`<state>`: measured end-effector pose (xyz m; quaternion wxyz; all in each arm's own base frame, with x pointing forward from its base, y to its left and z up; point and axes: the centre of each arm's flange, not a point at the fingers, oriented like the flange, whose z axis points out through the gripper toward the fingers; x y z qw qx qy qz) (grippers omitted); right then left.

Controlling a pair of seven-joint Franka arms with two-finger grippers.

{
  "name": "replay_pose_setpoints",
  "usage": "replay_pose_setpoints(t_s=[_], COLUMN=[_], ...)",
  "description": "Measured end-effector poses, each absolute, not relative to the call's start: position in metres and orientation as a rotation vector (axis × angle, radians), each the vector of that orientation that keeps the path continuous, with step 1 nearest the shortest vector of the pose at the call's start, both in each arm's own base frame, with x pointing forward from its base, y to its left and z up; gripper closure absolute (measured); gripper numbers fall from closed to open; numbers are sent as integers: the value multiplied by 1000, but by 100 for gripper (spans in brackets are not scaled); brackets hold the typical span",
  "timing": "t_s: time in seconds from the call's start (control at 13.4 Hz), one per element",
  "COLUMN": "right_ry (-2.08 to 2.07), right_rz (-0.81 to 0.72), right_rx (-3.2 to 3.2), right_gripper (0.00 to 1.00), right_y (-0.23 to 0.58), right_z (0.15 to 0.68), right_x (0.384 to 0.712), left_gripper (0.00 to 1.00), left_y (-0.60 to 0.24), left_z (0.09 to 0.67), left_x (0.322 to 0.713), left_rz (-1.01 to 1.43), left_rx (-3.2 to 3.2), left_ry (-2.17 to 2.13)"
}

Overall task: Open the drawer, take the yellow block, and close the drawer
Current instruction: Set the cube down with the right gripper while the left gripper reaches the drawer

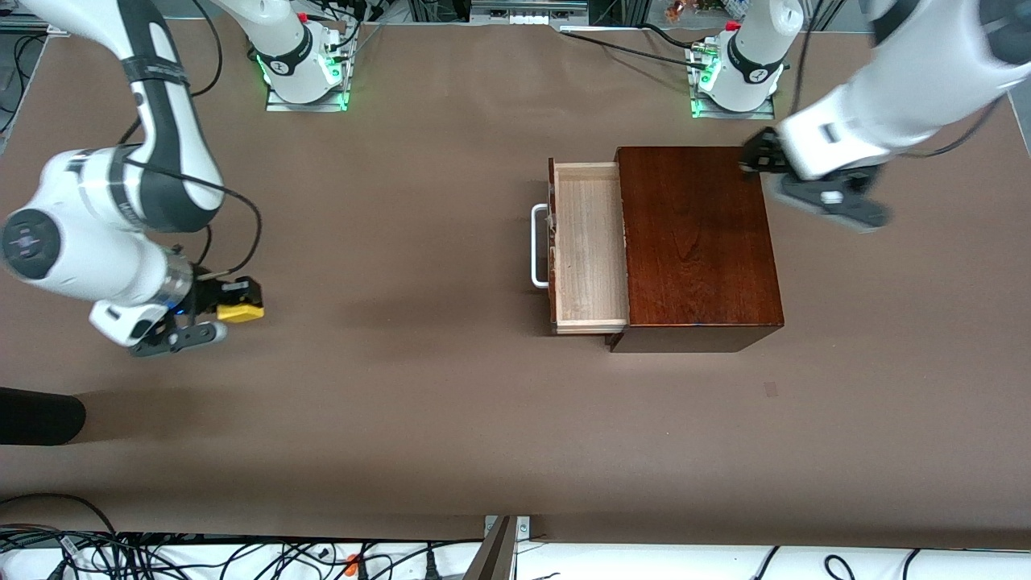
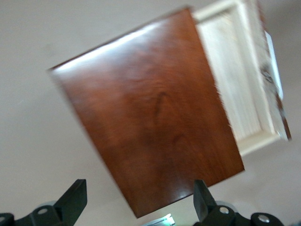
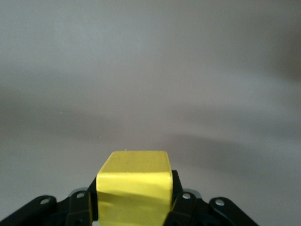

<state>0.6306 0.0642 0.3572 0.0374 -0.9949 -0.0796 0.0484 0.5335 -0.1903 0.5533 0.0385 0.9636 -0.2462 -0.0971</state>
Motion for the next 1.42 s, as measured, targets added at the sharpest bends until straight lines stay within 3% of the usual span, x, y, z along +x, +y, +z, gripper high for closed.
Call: replay_pose_setpoints(t_s=[0.22,0.52,0.97,1.2,1.42], right_ry=[-166,-176,-182,-181,-173], right_rz=[101,73,116,101,44], right_rx=[-3056,-3061,-3063,-3063,-3061], right_gripper=[44,44,44,34,2], right_y=[91,104,107,106,103], right_z=[313,249,217,219,237], right_x=[604,571,561,562,568], left_gripper=[0,0,0,0,0], left_y=[-275,-372,-464,-484,-484], left_z=[514,476,399,378,351], left_x=[529,523,500,488,482], left_rz=[-342,-160,-2,49,71], left_rx=[2734,2423,2033,1977,1976], left_ry=[-1146,-1587,-2034,-2098,-2120])
